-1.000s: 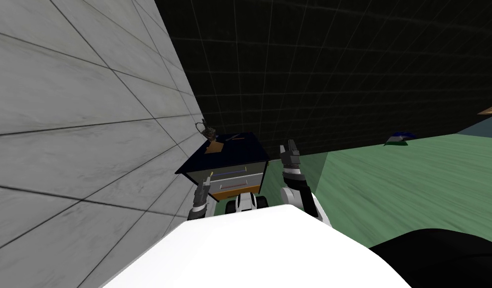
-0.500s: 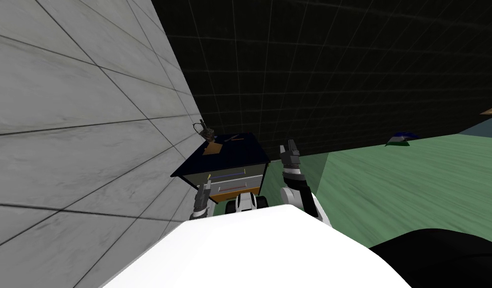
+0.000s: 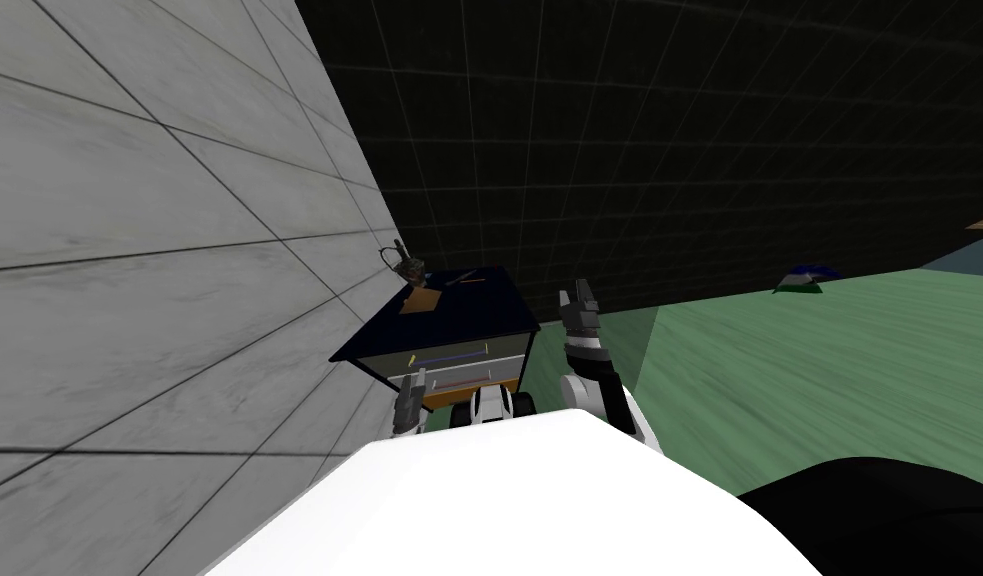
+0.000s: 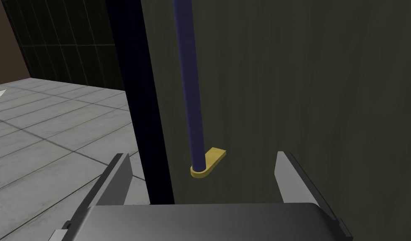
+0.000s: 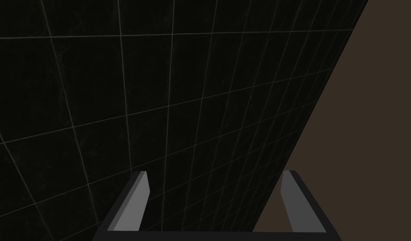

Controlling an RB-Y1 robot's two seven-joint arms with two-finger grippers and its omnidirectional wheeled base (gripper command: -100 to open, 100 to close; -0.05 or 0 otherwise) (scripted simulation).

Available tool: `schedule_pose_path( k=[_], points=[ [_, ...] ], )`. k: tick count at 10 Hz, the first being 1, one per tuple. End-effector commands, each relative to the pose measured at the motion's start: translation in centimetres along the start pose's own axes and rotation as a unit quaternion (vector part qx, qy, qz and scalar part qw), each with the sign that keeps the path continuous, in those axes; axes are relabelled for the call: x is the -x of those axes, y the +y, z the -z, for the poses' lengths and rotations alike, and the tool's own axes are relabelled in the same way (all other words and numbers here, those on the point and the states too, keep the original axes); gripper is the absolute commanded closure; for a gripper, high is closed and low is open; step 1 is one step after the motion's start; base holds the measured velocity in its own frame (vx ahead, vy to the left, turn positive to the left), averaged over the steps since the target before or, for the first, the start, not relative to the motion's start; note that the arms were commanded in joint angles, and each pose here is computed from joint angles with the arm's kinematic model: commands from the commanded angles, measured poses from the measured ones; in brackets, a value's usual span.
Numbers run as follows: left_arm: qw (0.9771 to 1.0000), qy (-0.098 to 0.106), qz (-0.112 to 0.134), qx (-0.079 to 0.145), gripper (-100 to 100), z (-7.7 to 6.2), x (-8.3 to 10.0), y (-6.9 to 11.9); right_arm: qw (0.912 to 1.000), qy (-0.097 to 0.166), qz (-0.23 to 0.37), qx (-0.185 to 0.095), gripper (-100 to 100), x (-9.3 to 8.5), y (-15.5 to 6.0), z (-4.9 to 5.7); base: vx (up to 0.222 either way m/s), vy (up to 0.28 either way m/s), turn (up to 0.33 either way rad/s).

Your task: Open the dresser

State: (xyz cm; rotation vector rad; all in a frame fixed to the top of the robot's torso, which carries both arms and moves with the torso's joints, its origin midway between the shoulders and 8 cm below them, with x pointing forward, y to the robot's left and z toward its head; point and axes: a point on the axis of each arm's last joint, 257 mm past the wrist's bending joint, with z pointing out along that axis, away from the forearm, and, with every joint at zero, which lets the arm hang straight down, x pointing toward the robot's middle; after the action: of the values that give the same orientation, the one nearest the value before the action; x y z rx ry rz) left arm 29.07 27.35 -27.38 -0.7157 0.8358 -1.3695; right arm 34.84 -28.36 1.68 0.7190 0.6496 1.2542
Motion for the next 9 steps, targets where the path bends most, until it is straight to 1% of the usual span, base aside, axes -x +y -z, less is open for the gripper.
schedule_pose_path(
  k=[1,2,3,4,9],
  points=[
    [0.9994,-0.024,0.023,0.000,-100,1.1,-1.8,0.0,1.0000,0.000,0.000,0.000,0,0.0,0.0,0.0,0.010,-0.016,0.045],
    [0.9991,-0.031,0.029,-0.001,-100,1.2,-2.2,0.0,1.0000,0.000,0.000,0.000,0,0.0,0.0,0.0,0.003,-0.004,0.012],
    [0.9993,-0.026,0.025,0.000,-100,1.1,-1.9,0.2,1.0000,0.000,0.000,0.000,0,0.0,0.0,0.0,0.000,0.000,0.000],
    [0.9993,-0.026,0.026,-0.001,-100,0.0,-1.8,0.5,1.0000,0.000,0.000,0.000,0,0.0,0.0,0.0,-0.022,-0.013,0.012],
    [0.9993,-0.024,0.027,-0.001,-100,-3.0,-1.3,1.2,1.0000,0.000,0.000,0.000,0,0.0,0.0,0.0,-0.034,-0.012,0.009]
  ],
)
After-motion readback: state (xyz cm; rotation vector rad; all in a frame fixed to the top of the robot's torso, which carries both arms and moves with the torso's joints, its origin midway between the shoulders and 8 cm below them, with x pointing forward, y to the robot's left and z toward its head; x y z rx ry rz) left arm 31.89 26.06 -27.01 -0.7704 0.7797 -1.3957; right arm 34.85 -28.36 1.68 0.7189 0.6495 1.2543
